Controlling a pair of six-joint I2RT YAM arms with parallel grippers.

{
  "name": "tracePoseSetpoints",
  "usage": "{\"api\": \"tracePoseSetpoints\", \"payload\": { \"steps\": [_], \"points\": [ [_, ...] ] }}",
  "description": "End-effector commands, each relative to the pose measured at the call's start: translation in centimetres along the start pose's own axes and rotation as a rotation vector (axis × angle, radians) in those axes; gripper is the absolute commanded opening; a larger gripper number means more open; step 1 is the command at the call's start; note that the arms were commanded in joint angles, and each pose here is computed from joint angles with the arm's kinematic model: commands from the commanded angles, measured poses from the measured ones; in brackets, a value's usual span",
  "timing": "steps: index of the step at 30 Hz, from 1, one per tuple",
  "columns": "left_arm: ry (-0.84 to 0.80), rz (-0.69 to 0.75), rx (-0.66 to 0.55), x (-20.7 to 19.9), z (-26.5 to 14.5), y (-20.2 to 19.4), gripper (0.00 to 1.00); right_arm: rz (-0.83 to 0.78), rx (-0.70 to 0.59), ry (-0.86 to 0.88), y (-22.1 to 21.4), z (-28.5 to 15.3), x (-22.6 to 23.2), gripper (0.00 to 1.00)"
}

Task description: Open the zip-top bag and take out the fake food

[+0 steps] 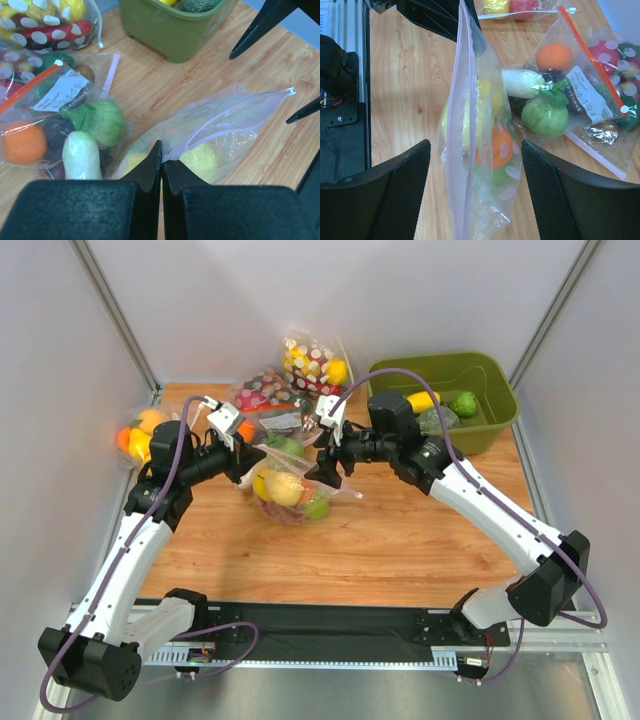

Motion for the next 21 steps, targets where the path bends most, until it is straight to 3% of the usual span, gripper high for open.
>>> {"api": "tracePoseSetpoints", "payload": {
  "steps": [1,14,21],
  "points": [
    [-0.018,0.050,-0.057,-0.1,0.1,1.6,0.00,-0.020,-0.046,0.014,1.7,0.7,0.0,0.74],
    [-0.042,0.068,-0.059,-0.8,0.1,1.7,0.00,-0.032,-0.020,-0.047,1.2,2.4,-2.1,0.71],
    [-0.069,0.088,-0.059,-1.4,0.2,1.7,0.00,-0.017,0.005,-0.088,0.3,3.3,-3.4,0.65]
  ]
}}
Point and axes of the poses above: each gripper's point midway between its finger pads, its own z axis out along the fingers, its own x axis along the line the jaws close on, y = z × x, the point moved 3 cm from there along -z, back along the fingers, and after that the axes turned 11 degrees about z, right-handed, at the moved point
